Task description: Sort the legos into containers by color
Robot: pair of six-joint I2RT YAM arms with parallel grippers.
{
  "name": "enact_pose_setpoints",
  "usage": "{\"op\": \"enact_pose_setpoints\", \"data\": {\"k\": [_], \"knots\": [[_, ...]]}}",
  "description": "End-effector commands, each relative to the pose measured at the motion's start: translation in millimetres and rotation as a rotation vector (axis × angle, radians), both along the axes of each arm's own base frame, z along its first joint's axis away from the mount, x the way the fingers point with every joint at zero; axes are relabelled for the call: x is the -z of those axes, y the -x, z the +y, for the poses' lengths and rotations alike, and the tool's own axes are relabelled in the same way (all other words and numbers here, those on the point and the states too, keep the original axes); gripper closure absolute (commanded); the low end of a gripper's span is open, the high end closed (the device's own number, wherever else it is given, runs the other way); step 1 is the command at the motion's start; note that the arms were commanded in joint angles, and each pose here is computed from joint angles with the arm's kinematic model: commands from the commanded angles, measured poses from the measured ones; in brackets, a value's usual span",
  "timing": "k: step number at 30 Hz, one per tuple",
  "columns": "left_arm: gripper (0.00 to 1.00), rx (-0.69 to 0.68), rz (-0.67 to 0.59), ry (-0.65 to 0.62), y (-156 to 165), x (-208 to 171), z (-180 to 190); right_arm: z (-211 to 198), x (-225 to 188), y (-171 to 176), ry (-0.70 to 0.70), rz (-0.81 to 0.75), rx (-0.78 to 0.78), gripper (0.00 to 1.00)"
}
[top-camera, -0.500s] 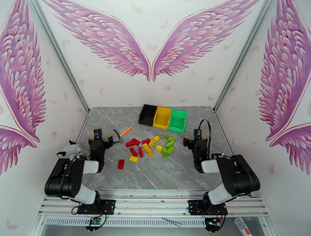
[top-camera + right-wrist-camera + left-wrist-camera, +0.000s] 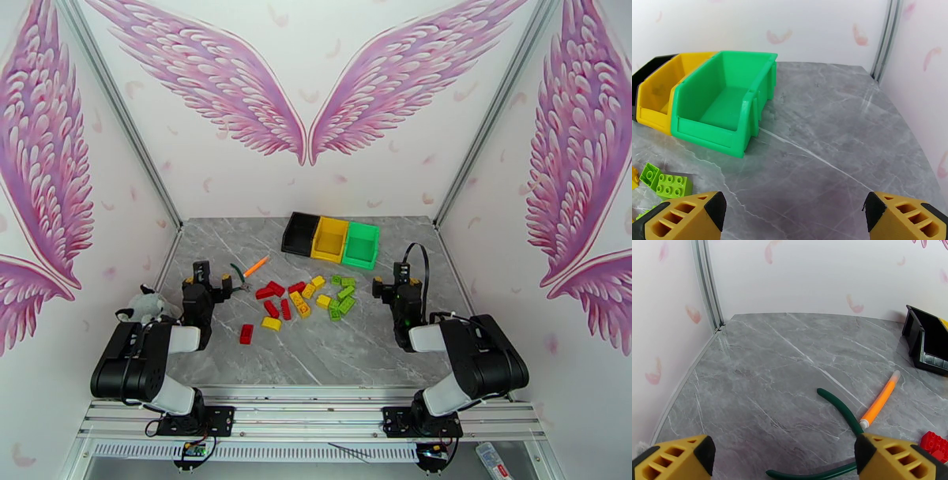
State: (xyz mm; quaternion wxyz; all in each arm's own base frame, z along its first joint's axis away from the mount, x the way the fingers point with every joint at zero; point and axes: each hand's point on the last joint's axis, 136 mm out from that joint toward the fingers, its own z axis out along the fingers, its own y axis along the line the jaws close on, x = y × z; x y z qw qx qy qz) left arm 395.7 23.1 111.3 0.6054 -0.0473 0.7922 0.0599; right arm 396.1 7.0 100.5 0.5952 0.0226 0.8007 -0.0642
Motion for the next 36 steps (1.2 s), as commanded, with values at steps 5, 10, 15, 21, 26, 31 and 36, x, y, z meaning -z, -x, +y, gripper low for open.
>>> {"op": "enact_pose_setpoints", "data": {"k": [5,10,15,21,26,31,36], "knots": [[0.01,0.022,0.004,0.01,-5.7,-2.5,-0.2,3.0,-10.0,-4.0,-0.015,-0.029,-0.012,0.01],[0.01,0.023,0.005,0.013,-5.6,-2.3,-0.2,3.4,-10.3,-4.1,-0.015,-0.029,-0.014,0.01],[0.01,0.023,0.003,0.013,-6.1,-2.7,0.1,2.7,-11.0,-4.0,-0.016,-0.032,-0.011,0.01],[0.01,0.024,0.006,0.01,-5.8,-1.9,-0.6,2.5,-10.5,-3.9,-0.014,-0.03,-0.012,0.01],[0.01,0.022,0.007,0.009,-5.8,-2.0,-0.3,2.5,-10.6,-3.8,-0.013,-0.031,-0.012,0.01],[0.01,-0.111,-0.018,0.009,1.5,-19.8,19.7,3.5,-27.6,5.0,-0.005,-0.088,-0.015,0.01],[0.01,-0.225,-0.091,-0.024,26.6,-62.5,25.1,-3.7,-73.9,18.4,0.081,-0.103,0.162,0.01]]}}
